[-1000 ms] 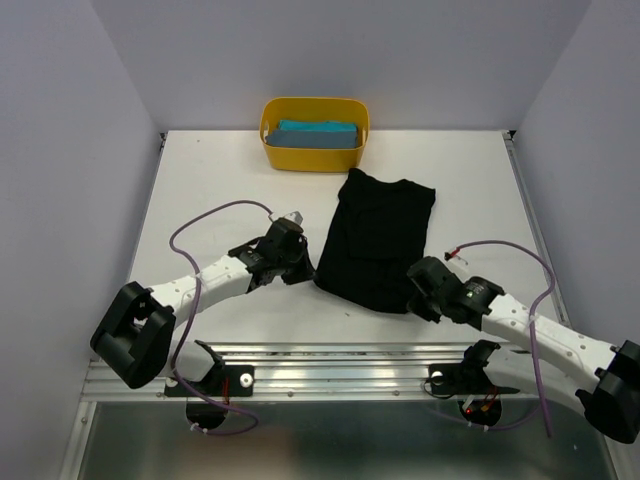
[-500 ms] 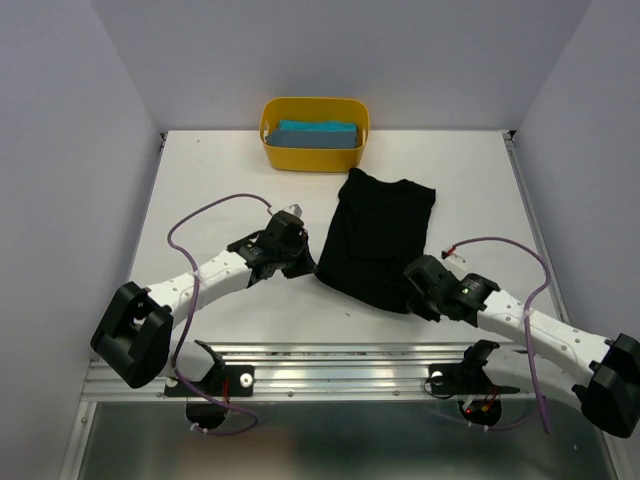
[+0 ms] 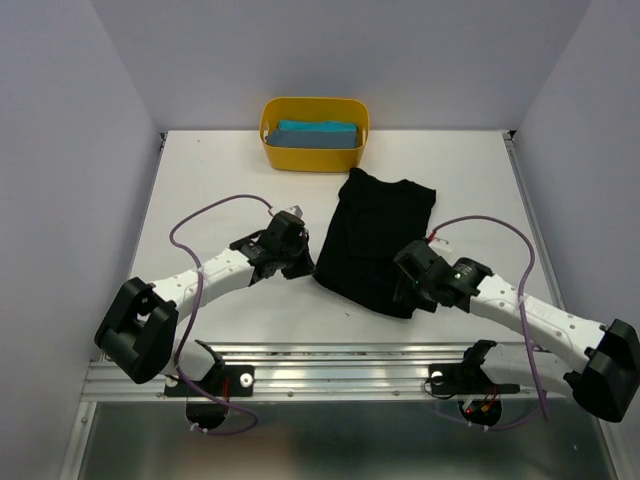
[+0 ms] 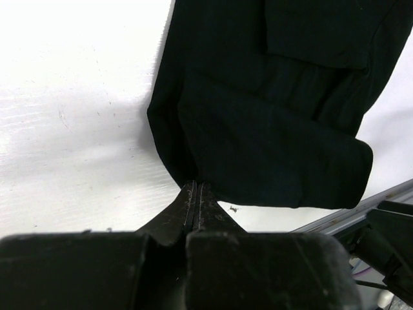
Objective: Roll the t-shirts
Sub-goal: Roll the T-shirt to the center of the board.
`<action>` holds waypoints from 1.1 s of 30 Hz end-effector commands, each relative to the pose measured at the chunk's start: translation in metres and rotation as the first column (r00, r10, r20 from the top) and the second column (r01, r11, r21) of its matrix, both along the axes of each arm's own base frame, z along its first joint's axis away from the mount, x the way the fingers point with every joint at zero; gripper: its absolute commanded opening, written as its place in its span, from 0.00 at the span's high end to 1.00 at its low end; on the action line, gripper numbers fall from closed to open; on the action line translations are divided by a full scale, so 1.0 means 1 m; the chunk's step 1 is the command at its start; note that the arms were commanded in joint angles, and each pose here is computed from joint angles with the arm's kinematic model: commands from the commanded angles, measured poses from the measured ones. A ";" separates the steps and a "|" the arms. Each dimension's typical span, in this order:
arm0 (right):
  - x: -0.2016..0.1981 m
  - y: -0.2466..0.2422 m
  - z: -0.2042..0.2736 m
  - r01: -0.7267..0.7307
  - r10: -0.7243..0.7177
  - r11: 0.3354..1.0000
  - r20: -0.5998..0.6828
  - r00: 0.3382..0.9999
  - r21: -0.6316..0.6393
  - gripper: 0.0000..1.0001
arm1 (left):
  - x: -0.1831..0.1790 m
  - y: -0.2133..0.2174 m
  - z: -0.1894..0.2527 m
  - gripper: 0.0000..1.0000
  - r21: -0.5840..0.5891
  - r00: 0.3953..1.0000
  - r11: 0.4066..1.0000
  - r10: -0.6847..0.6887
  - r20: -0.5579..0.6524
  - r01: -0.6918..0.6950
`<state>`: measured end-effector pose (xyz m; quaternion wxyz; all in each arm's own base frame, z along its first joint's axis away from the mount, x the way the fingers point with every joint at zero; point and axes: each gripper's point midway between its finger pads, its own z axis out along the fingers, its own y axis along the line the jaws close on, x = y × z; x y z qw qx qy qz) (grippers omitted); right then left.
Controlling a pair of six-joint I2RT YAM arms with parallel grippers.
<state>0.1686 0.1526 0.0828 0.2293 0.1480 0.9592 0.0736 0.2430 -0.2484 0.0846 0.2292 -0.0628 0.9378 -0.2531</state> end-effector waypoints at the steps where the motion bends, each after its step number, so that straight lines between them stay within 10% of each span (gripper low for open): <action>1: 0.015 -0.002 0.033 0.018 -0.017 1.000 0.095 0.995 -0.007 0.46 | 0.007 -0.001 0.014 1.00 -0.018 0.999 1.000 0.009 0.042 -0.008; 12: 0.040 0.002 0.016 0.064 -0.054 0.996 0.140 0.989 -0.067 0.83 | 0.003 0.006 0.015 1.00 -0.017 0.999 0.999 0.027 0.046 -0.027; 25: 0.025 0.007 -0.078 -0.025 0.015 0.986 -0.061 0.998 -0.167 0.76 | 0.001 0.010 0.017 1.00 -0.022 0.998 0.999 0.035 0.058 -0.034; 33: 0.035 0.007 -0.027 0.008 -0.002 0.996 0.074 0.997 -0.087 0.75 | 0.006 0.011 0.021 1.00 0.000 0.997 0.999 0.044 0.061 -0.044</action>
